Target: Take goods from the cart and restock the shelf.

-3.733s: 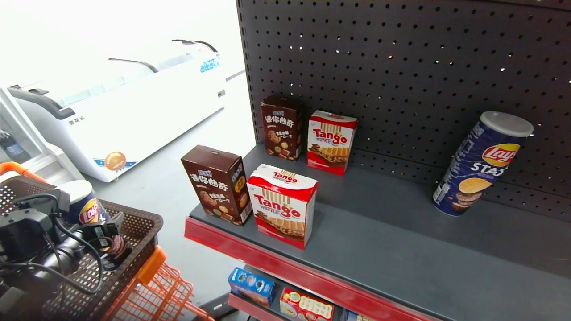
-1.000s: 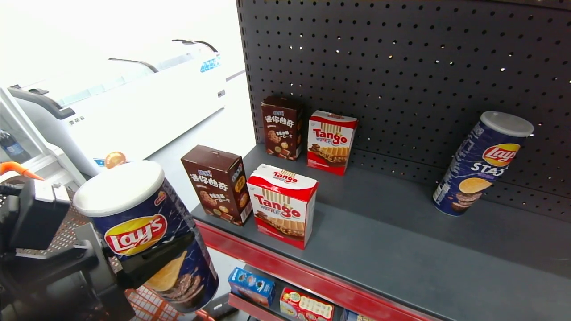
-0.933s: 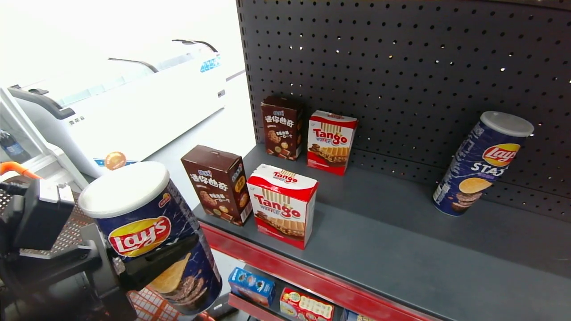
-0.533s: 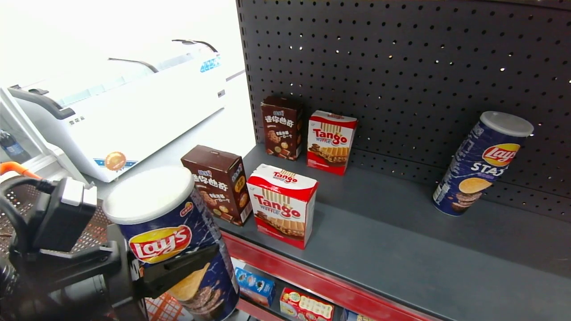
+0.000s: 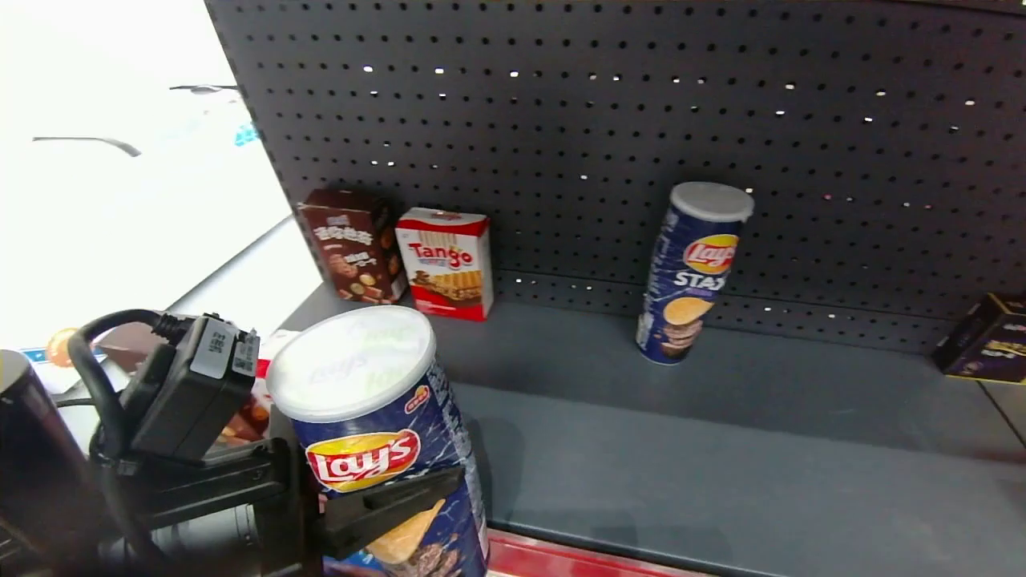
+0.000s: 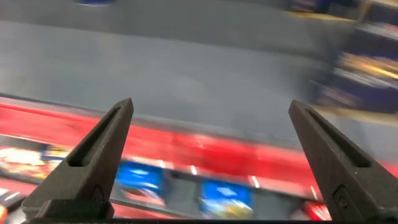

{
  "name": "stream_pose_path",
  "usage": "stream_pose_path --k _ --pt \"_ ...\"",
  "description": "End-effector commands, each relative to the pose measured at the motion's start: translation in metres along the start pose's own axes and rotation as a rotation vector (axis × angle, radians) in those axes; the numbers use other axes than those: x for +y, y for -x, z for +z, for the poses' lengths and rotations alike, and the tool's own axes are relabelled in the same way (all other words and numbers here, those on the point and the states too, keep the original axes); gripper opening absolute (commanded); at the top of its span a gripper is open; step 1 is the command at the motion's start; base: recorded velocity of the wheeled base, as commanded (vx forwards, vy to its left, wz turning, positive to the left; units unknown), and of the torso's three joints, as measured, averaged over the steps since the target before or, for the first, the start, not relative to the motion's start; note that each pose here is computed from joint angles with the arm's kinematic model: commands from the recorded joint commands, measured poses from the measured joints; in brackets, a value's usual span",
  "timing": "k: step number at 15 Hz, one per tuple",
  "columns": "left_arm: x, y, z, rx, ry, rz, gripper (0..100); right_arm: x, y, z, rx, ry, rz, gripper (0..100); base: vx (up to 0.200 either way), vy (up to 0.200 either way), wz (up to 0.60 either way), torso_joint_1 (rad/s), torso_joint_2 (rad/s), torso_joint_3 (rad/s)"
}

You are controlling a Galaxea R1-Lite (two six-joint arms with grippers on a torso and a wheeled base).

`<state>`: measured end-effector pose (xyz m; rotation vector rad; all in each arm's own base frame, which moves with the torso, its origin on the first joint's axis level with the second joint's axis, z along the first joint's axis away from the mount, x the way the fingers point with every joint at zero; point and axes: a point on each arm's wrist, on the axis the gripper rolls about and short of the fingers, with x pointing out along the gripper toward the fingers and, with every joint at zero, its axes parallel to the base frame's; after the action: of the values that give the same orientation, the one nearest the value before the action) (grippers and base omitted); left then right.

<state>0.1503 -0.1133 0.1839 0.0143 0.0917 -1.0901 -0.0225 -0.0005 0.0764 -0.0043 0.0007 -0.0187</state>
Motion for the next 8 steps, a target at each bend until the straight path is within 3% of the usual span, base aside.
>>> stream_pose_path --k 1,2,8 --pt "0.0022 -0.0081 -0.0017 0.017 0.001 -0.010 0 0.0000 0.0000 0.0000 -0.001 0.000 -0.001 100 0.000 0.000 -0.60 0.002 0.00 0.002" --pt "0.0024 -0.0084 -0.0016 0.017 -0.002 -0.010 0 0.0000 -0.0001 0.0000 0.001 0.000 0.000 100 0.000 0.000 -0.60 -0.002 0.00 -0.002" --pt "0.0032 -0.0049 -0.0044 0.023 0.003 0.002 0 0.0000 0.0000 0.0000 -0.001 0.000 -0.001 100 0.000 0.000 0.00 0.000 0.00 0.000"
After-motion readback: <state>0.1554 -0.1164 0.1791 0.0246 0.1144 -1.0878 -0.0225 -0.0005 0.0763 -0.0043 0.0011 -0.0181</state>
